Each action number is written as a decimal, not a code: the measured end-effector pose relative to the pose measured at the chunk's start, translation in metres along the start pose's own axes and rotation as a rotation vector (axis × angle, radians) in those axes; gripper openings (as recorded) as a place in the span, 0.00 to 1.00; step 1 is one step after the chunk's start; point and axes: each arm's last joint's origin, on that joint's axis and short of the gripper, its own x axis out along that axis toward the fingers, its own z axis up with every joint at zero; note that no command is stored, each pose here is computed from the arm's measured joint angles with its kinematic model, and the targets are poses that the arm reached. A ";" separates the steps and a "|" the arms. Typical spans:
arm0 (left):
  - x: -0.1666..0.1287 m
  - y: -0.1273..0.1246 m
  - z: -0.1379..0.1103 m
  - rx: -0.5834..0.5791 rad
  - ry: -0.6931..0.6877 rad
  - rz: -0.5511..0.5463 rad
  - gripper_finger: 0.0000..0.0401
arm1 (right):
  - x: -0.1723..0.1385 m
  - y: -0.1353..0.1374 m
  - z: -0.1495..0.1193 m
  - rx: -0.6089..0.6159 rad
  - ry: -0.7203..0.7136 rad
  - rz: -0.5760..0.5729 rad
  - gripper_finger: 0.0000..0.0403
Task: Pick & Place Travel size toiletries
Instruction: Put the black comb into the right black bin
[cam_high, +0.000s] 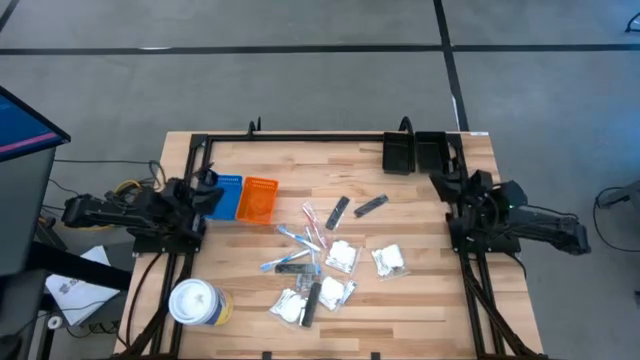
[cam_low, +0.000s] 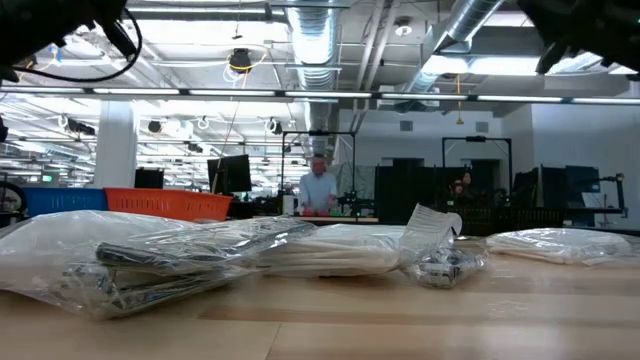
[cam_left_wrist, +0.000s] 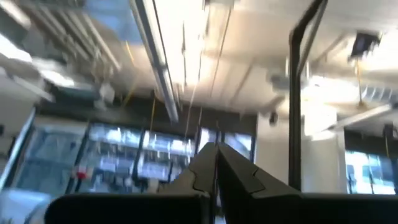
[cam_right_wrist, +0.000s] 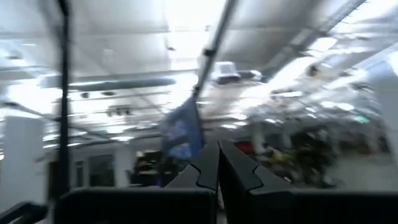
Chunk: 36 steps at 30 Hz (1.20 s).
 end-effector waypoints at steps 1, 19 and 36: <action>0.000 0.000 0.002 0.003 -0.017 -0.006 0.02 | 0.001 0.002 0.001 -0.011 -0.006 0.043 0.00; 0.048 -0.007 -0.030 0.099 0.195 -0.101 0.02 | 0.082 0.022 0.013 -0.161 0.562 0.040 0.08; 0.184 0.001 -0.091 0.183 0.552 -0.010 0.04 | 0.091 0.017 -0.034 -0.081 0.974 -0.160 0.25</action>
